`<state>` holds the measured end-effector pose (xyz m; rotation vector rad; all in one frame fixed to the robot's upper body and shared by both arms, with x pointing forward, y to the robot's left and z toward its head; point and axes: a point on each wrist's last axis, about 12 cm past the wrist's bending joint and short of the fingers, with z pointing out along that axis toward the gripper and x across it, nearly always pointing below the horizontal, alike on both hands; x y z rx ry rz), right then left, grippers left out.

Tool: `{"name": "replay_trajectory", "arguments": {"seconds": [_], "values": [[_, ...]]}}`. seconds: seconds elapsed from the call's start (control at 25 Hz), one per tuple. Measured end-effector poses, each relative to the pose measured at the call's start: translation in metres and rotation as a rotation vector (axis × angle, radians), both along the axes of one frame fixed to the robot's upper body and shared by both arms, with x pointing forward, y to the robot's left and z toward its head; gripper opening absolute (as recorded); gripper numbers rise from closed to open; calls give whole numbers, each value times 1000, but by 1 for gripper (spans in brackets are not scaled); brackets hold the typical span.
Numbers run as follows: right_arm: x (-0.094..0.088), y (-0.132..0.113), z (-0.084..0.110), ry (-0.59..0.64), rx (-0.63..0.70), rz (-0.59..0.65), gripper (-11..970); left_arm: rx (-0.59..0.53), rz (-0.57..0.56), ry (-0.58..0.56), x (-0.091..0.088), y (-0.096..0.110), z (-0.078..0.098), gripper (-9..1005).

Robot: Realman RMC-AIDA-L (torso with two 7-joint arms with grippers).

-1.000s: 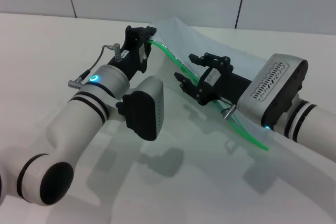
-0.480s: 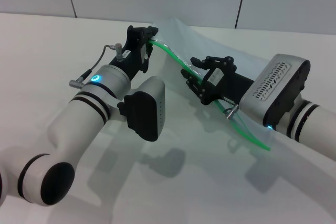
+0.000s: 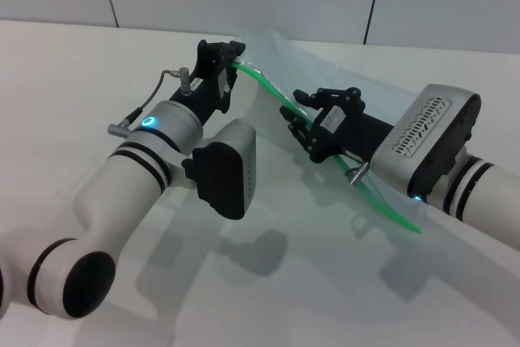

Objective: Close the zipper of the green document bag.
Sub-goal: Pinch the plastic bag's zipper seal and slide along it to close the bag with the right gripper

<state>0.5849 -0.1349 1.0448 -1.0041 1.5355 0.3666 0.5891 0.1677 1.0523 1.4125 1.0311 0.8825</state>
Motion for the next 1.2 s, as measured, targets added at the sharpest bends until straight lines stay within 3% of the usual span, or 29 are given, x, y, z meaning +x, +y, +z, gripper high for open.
{"name": "replay_trajectory", "arguments": {"seconds": [0.92, 1.2], "values": [[0, 1, 1, -1, 8, 2, 269, 11, -11, -1, -2, 0, -1, 46], [-1, 1, 1, -1, 10, 1, 185, 15, -10, -3, -1, 1, -1, 46]]}}
